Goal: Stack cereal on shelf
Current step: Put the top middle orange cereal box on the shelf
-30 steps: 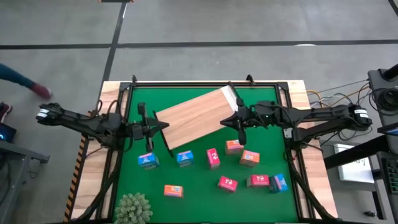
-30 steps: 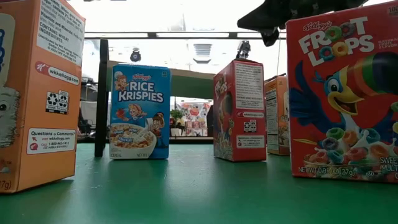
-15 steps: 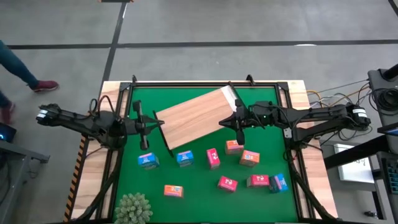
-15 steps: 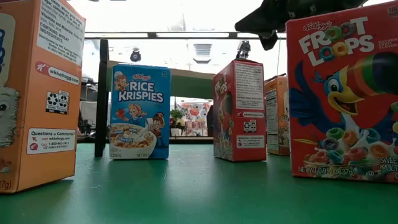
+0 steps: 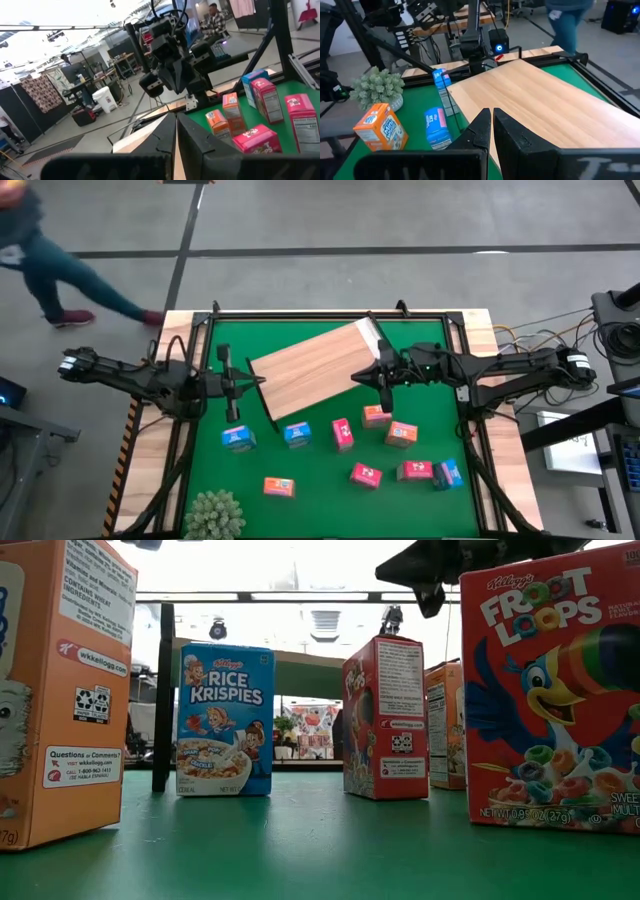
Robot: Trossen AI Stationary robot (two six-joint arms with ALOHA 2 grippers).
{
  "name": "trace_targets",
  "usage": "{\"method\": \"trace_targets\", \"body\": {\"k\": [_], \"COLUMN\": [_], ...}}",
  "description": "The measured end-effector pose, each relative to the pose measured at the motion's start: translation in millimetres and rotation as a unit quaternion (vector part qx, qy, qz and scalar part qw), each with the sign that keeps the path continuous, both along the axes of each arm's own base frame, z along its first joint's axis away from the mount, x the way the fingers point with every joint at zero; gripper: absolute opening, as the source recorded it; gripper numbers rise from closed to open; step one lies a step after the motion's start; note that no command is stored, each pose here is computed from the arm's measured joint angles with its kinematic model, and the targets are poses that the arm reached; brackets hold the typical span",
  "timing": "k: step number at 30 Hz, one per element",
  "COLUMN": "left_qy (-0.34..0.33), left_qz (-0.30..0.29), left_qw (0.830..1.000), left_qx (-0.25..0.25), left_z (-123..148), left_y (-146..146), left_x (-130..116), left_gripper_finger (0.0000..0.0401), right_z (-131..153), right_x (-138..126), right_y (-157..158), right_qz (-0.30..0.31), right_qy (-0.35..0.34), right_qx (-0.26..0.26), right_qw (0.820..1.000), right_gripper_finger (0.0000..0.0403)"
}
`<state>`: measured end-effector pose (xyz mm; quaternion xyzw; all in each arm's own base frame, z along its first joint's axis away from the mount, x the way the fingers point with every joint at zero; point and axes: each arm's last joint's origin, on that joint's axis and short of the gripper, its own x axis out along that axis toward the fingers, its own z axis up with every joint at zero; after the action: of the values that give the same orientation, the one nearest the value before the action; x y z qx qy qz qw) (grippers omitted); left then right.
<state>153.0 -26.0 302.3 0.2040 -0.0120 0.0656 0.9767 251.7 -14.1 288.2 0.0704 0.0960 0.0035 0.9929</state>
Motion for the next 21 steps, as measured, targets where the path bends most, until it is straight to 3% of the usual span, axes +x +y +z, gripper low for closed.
{"method": "trace_targets", "body": {"k": [8, 21], "left_qy": [0.001, -0.003], "left_qz": [0.000, -0.001], "left_qw": [1.000, 1.000], "left_qx": [-0.005, -0.006], "left_z": [-1, 0], "left_y": [0, -1], "left_x": [1, 2], "left_gripper_finger": [0.0000, 0.0000], "right_z": [1, 31], "right_x": [0, 11], "right_y": [1, 37], "right_qz": [0.007, 0.053], "right_qy": [0.002, 0.154], "right_qx": [-0.030, -0.053], "right_qw": [1.000, 0.985], "right_gripper_finger": [0.0013, 0.0013]}}
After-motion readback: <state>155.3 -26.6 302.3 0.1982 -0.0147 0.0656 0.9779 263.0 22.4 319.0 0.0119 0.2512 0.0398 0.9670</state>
